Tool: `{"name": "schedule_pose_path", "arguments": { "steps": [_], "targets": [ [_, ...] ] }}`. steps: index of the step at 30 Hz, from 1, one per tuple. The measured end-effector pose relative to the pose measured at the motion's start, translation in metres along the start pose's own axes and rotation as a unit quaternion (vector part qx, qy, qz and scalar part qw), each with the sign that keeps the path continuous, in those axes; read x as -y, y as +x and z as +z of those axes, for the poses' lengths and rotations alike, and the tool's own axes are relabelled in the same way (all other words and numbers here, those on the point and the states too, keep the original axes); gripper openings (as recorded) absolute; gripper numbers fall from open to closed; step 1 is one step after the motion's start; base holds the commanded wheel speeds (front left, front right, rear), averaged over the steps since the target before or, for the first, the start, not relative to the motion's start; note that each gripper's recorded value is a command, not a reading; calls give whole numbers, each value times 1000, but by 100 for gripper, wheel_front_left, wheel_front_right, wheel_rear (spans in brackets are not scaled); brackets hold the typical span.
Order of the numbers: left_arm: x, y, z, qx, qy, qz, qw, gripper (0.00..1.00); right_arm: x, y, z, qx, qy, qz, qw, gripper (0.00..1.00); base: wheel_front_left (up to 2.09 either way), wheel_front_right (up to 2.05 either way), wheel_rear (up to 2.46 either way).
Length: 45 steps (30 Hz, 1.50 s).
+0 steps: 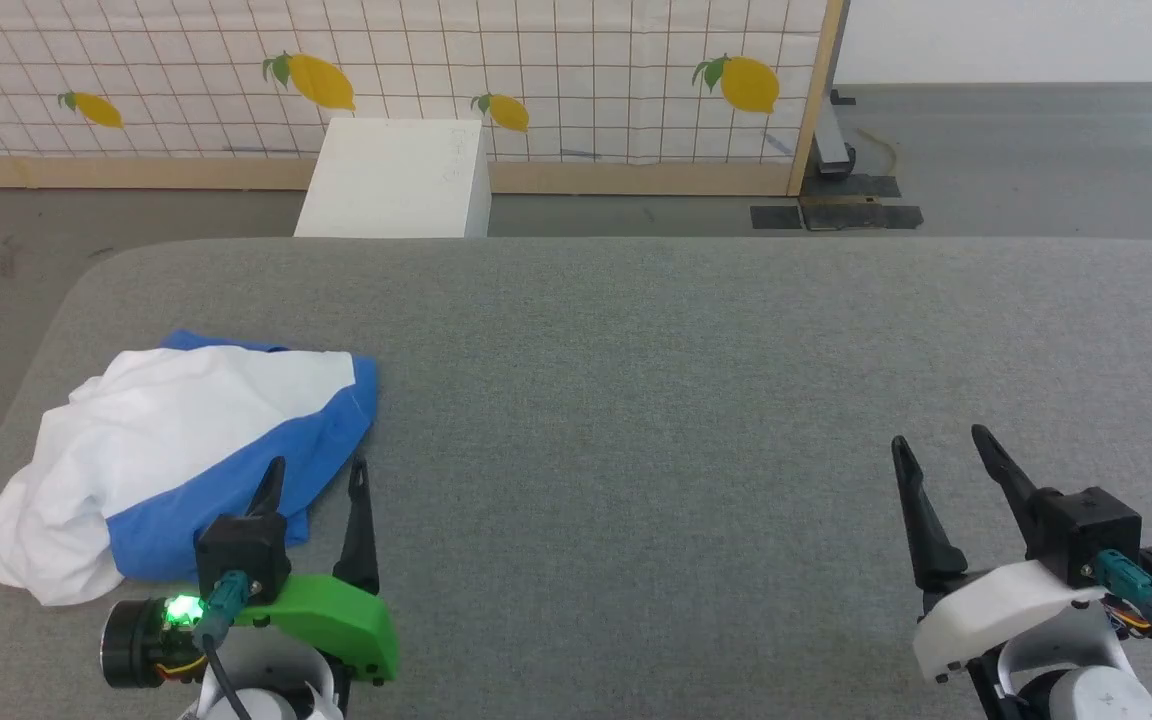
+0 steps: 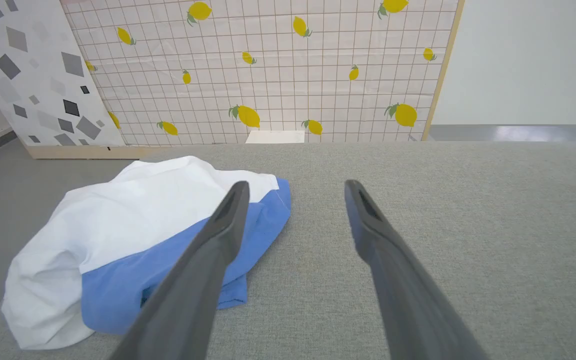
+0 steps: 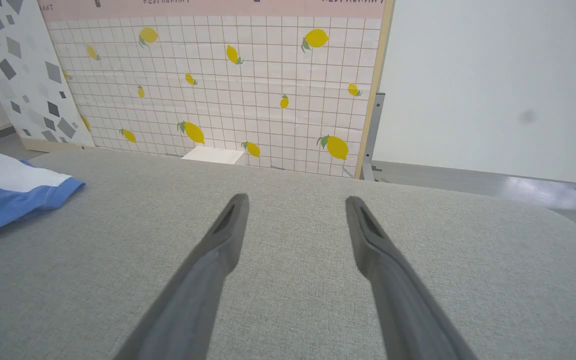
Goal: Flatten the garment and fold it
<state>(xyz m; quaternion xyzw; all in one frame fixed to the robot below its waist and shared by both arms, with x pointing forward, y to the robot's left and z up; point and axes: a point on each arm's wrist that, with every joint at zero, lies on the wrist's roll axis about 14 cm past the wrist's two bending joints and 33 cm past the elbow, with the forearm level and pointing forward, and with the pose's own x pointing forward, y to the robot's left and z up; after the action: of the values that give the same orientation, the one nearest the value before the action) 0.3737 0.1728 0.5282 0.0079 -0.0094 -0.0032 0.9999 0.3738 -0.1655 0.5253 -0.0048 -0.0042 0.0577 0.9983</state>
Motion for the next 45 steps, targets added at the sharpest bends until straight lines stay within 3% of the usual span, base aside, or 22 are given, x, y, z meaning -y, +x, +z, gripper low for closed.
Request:
{"name": "schedule_pose_path", "arguments": {
  "steps": [45],
  "targets": [
    [-71, -53, -8, 15, -27, 133, 991, 100, -68, 31, -15, 2, 52, 99, 994, 100, 0, 0, 0]
  ]
}}
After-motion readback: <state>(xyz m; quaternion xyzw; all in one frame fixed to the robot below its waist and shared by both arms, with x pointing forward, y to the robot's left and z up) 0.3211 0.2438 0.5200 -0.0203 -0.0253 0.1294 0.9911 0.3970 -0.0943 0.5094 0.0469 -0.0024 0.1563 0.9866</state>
